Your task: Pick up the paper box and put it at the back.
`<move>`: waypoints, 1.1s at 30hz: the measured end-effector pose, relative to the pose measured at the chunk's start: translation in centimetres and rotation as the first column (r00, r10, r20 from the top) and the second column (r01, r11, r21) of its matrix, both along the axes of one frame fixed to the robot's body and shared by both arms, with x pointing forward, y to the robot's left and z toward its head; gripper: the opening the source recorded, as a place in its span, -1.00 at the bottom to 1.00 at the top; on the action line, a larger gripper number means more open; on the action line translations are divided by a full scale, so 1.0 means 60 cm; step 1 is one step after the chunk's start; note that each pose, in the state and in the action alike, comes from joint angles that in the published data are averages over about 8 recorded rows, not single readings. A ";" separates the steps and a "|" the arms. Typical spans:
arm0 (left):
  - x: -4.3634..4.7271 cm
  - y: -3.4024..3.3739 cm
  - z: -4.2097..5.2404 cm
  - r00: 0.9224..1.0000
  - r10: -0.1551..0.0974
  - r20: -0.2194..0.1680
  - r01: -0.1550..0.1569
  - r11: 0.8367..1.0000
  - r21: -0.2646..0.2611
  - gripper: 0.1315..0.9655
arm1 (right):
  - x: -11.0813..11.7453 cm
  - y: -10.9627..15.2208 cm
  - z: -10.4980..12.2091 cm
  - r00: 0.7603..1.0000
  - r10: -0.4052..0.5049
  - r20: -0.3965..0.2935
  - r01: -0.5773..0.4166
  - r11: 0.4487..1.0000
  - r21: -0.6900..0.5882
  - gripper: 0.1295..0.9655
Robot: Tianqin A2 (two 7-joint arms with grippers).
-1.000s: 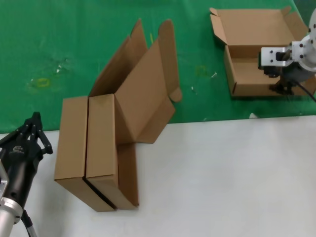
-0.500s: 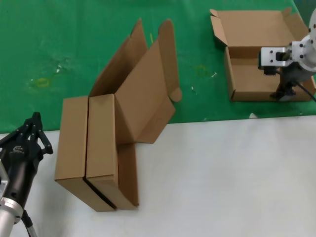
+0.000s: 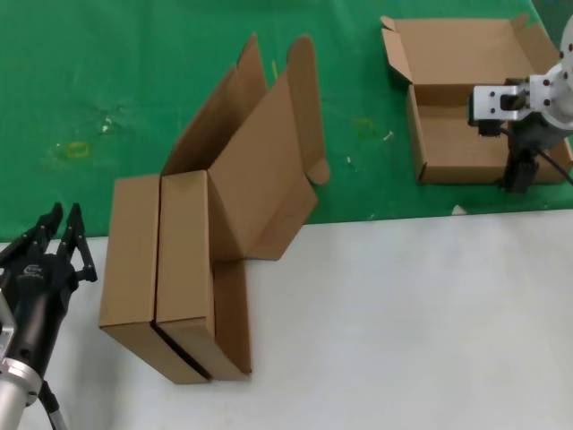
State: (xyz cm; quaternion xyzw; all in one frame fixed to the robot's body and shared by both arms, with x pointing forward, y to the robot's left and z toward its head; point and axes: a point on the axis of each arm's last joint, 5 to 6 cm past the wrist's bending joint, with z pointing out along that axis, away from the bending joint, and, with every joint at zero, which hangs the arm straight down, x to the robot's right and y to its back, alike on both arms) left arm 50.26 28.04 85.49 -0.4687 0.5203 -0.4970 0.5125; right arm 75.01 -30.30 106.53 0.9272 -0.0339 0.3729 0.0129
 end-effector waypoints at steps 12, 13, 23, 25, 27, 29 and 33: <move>0.000 0.000 0.000 1.000 0.000 0.000 0.000 1.000 0.000 -0.56 | 0.000 0.000 0.000 1.000 0.000 0.000 0.000 1.000 0.000 0.87; 0.000 0.000 0.000 1.000 0.000 0.000 0.000 1.000 0.000 -0.52 | 0.000 0.000 0.000 1.000 0.000 0.000 0.000 1.000 0.000 0.90; 0.000 0.000 0.000 1.000 0.000 0.000 0.000 1.000 0.000 -0.18 | 0.000 0.001 -0.001 1.000 0.001 0.001 -0.001 1.000 0.002 0.98; 0.000 0.000 0.000 1.000 0.000 0.000 0.000 1.000 0.000 -0.05 | 0.000 0.003 -0.005 1.000 0.007 0.003 -0.007 1.000 0.011 1.00; 0.000 0.000 0.000 1.000 0.000 0.000 0.000 1.000 0.000 0.08 | -0.001 0.008 -0.012 1.000 0.018 0.008 -0.018 0.999 0.027 1.00; 0.000 0.000 0.000 1.000 0.000 0.000 0.000 1.000 0.000 0.15 | -0.003 0.015 -0.023 0.999 0.033 0.017 -0.034 0.998 0.052 1.00; 0.000 0.000 0.000 1.000 0.000 0.000 0.000 1.000 0.000 0.38 | -0.008 0.034 -0.052 0.997 0.069 0.041 -0.073 0.990 0.120 1.00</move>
